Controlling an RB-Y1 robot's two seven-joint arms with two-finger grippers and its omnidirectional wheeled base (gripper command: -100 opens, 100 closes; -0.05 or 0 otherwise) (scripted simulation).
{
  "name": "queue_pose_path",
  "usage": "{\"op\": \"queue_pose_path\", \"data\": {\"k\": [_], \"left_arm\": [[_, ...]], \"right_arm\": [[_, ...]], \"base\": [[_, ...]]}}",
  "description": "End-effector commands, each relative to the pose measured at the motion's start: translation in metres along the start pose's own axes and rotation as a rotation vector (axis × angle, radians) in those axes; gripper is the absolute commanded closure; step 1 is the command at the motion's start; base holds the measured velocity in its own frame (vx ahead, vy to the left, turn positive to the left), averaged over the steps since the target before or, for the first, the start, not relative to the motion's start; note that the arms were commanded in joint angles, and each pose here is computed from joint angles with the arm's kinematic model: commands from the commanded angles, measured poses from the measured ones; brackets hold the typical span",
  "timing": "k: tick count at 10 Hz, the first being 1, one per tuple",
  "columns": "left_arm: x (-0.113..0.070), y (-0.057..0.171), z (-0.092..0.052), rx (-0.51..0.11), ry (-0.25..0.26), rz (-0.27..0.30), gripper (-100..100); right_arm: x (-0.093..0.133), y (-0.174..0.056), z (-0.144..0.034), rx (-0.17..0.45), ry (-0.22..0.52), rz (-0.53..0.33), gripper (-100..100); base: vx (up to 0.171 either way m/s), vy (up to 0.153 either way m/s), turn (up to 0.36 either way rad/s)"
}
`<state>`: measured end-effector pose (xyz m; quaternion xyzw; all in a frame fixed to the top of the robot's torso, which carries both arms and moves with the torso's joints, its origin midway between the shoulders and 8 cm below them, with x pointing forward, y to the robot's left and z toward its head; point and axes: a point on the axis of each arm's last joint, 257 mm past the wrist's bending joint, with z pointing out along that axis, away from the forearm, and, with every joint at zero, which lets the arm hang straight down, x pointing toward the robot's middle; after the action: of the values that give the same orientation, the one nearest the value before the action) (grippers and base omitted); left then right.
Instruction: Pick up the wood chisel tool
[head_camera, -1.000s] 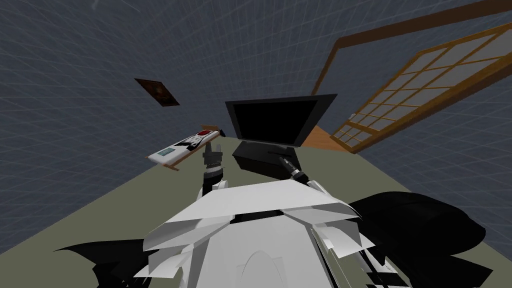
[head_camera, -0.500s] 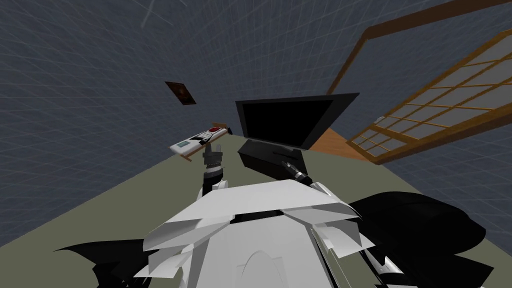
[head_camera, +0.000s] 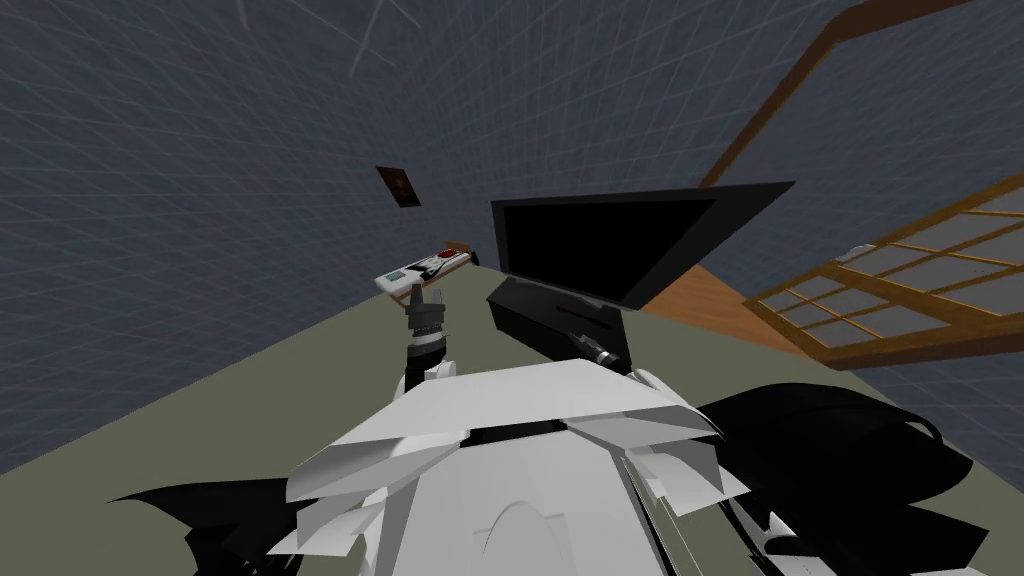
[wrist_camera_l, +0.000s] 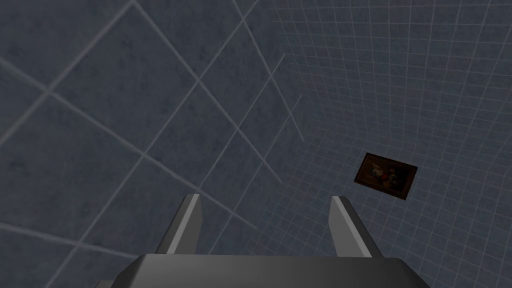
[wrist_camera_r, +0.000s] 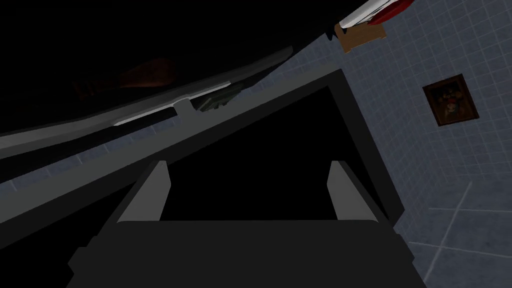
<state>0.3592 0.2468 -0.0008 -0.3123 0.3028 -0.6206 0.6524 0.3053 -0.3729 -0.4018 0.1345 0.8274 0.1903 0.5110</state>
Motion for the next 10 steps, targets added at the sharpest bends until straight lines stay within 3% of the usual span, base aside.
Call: {"op": "queue_pose_path", "data": {"k": [1, 4, 5, 10], "left_arm": [[0.0, 0.0, 0.0, 0.0, 0.0, 0.0, 0], [0.0, 0.0, 0.0, 0.0, 0.0, 0.0, 0], [0.0, 0.0, 0.0, 0.0, 0.0, 0.0, 0], [0.0, 0.0, 0.0, 0.0, 0.0, 0.0, 0]], "right_arm": [[0.01, -0.011, -0.005, 0.027, 0.031, -0.025, -100], [0.039, -0.059, -0.021, 0.12, 0.128, -0.09, -100], [0.042, -0.062, -0.023, 0.125, 0.136, -0.096, -100], [0.075, -0.126, -0.054, 0.248, 0.272, -0.195, -100]], "base": [[-0.007, -0.019, 0.183], [0.002, -0.023, 0.277], [0.009, -0.03, 0.225], [0.013, -0.039, 0.254]]}}
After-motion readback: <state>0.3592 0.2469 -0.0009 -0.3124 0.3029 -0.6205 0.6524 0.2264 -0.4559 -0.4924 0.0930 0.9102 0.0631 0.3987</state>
